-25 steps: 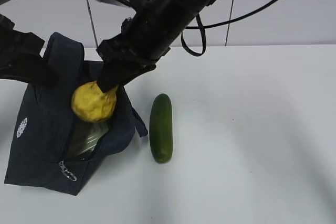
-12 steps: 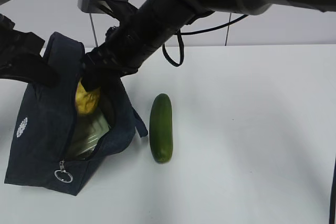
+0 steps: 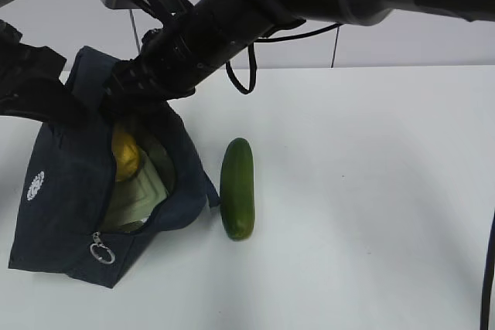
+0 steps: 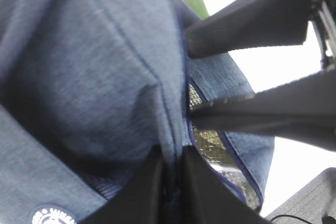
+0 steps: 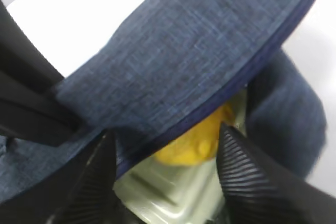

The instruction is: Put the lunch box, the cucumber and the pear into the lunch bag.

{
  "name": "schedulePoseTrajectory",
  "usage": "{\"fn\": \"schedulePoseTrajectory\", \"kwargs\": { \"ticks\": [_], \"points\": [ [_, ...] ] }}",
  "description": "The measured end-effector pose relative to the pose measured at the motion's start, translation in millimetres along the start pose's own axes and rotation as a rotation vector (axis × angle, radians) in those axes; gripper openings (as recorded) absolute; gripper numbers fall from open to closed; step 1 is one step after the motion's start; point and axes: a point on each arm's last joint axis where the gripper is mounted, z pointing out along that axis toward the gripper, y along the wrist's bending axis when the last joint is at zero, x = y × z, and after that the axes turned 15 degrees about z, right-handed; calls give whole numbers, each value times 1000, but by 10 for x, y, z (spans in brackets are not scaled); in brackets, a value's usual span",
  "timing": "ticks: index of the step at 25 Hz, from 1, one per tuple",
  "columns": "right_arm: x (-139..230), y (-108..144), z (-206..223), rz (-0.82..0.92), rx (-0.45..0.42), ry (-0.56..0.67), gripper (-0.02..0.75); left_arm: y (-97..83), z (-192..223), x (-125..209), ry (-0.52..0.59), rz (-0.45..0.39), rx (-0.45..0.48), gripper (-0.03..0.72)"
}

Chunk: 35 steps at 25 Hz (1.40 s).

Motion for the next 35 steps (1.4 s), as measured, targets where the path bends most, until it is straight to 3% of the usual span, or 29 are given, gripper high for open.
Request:
{"fn": "schedulePoseTrajectory", "kwargs": {
  "ticks": [4,8,13,17,27,35],
  "points": [
    [16,-5,-3,-18,8,21,493,0,0,1,1,1,0,17],
    [9,-14,-112,-41,70,46,496,0,0,2,2,1,0,17],
    [-62,-31,-581,30,323,58,496,0,0,2,2,0,0,17],
    [49,-144,-677,140,461,169,496,0,0,2,2,0,0,17],
    [455,-611,-37,411,554,370,496,2,0,-1,-1,0,-2,17],
    [528,-690,150,532,537,351,496,3,0,-2,-2,10,-3,17]
  ]
}}
